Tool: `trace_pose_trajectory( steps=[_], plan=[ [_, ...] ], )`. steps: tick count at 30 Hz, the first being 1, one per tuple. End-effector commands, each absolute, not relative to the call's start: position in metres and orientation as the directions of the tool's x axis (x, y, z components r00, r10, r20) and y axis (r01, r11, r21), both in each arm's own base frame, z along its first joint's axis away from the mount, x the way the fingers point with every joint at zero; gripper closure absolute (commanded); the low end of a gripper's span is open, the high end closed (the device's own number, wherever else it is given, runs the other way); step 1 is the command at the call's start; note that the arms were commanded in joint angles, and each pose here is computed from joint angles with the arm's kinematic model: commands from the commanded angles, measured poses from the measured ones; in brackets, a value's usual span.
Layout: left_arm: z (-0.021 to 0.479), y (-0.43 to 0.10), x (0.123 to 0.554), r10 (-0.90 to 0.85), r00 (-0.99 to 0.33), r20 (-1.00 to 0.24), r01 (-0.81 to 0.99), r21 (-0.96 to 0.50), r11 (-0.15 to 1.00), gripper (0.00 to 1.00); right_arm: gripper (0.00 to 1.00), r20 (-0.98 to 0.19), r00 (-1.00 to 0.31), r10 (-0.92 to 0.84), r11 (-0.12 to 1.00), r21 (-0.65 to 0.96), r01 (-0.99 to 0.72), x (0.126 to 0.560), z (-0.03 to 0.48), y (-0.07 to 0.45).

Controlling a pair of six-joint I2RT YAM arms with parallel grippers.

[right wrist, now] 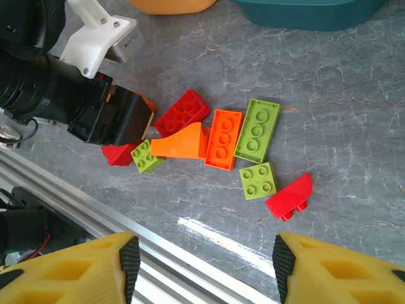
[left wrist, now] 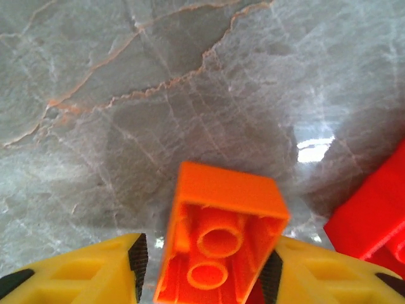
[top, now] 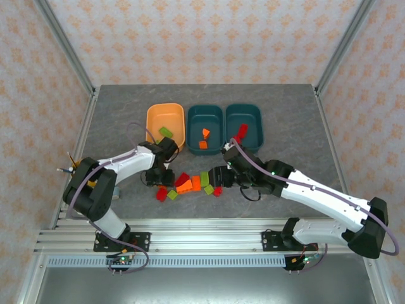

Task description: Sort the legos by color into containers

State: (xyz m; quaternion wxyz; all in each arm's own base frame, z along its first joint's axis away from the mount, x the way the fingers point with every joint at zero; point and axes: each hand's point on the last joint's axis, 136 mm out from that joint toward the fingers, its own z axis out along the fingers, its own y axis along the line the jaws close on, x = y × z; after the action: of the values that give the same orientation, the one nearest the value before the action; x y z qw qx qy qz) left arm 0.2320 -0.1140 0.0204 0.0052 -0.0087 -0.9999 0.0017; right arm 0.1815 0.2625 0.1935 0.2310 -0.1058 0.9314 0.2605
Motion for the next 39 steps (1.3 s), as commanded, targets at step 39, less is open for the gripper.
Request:
trace_pose_trajectory(
  steps=[39],
  plan=[
    [0.084,-0.286,0.439,-0.016,-0.976,-0.219,0.017,-0.147,0.989,0.69,0.37,-0.473,-0.768,0.432,0.849,0.501,0.169,0.289,0.235,0.16]
  ],
)
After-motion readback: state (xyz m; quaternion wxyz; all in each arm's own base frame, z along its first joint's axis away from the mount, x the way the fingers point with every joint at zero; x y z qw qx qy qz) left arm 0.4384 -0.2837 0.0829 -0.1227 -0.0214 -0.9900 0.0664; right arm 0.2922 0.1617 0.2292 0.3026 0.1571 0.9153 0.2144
